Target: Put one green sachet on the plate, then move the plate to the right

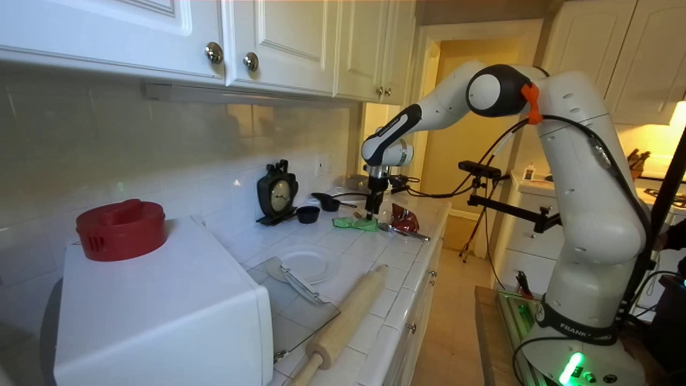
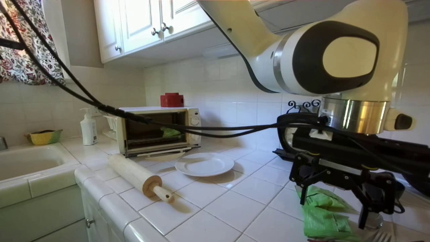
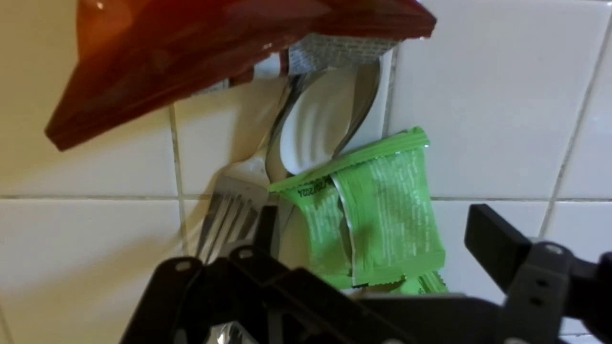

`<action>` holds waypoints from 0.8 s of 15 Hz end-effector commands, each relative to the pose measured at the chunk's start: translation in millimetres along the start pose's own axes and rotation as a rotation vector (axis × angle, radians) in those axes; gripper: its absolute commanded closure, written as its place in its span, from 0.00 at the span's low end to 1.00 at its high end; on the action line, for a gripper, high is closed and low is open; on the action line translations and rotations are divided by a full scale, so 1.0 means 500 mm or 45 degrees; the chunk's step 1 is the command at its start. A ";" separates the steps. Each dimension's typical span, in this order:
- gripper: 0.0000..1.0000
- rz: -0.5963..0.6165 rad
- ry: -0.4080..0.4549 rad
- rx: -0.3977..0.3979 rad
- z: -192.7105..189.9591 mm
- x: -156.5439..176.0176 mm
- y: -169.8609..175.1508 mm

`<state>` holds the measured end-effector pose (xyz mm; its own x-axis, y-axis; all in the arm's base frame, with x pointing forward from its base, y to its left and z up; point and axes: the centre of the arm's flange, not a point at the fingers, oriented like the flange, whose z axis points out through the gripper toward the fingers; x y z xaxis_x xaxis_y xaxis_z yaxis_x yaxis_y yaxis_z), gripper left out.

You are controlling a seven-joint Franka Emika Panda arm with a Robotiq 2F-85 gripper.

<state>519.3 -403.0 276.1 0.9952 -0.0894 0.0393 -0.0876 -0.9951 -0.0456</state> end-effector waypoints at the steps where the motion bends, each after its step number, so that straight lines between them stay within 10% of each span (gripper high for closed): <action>1: 0.00 -0.057 0.008 0.015 0.020 0.041 0.015; 7: 0.00 -0.084 -0.010 0.025 0.044 0.061 0.014; 8: 0.25 -0.087 -0.008 0.023 0.045 0.063 0.012; 12: 0.50 -0.098 0.000 0.016 0.042 0.073 0.005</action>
<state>547.6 -402.6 255.3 0.9985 -0.0363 0.0420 -0.0343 -0.9982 -0.0493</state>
